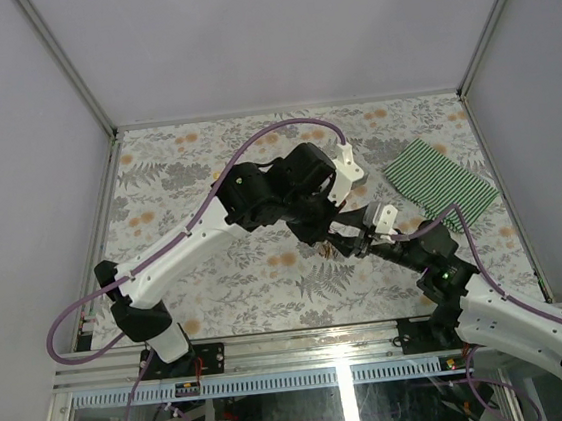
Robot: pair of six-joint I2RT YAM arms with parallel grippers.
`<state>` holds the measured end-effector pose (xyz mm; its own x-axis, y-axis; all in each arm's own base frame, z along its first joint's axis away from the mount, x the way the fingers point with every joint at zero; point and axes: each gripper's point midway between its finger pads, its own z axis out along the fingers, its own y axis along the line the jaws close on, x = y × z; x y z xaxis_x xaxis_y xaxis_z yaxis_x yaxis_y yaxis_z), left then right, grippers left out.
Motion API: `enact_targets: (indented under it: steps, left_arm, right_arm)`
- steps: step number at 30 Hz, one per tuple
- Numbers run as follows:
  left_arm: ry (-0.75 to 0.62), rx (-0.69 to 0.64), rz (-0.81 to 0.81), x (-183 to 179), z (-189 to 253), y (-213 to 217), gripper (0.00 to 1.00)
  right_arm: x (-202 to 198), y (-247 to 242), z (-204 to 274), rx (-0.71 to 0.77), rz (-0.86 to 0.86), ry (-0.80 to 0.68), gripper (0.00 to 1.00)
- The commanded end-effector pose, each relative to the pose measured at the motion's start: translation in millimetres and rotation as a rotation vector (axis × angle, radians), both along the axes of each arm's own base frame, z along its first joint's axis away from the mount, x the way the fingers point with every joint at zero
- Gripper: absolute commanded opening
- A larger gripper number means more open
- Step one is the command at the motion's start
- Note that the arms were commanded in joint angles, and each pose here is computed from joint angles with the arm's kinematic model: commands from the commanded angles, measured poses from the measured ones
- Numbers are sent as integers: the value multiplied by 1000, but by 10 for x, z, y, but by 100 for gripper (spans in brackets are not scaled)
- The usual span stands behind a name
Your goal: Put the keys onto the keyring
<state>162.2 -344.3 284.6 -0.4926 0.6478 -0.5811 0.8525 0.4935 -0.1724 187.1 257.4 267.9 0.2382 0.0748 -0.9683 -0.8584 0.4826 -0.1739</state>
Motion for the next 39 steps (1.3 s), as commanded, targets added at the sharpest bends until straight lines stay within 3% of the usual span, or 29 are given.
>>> enact_targets:
  steps: [1, 10, 14, 17, 20, 25, 30, 39]
  left_arm:
    - [39, -67, -29, -68, 116, -106, 0]
    - [55, -32, -17, -60, 1, -59, 0]
    - [59, -33, -19, -58, 1, -68, 0]
    - [60, -35, -22, -58, 0, -80, 1]
    - [59, -40, -23, -60, 16, -82, 9]
    - [48, -45, -21, -48, 47, -77, 19]
    - [38, -35, -12, -22, 15, -66, 22]
    - [-62, -120, -7, 69, 228, -71, 0]
  right_arm:
    - [-16, 8, 430, 58, 7, -141, 42]
    - [-8, -57, 589, 85, -23, -168, 12]
    - [-21, -54, 641, 107, -17, -163, 13]
    - [-38, -40, 672, 124, -4, -157, 5]
    - [-51, -56, 712, 156, -4, -151, 0]
    - [-54, -90, 761, 202, -13, -142, 0]
    - [-66, -98, 786, 220, -9, -134, 0]
    - [-71, -109, 805, 227, -10, -121, 0]
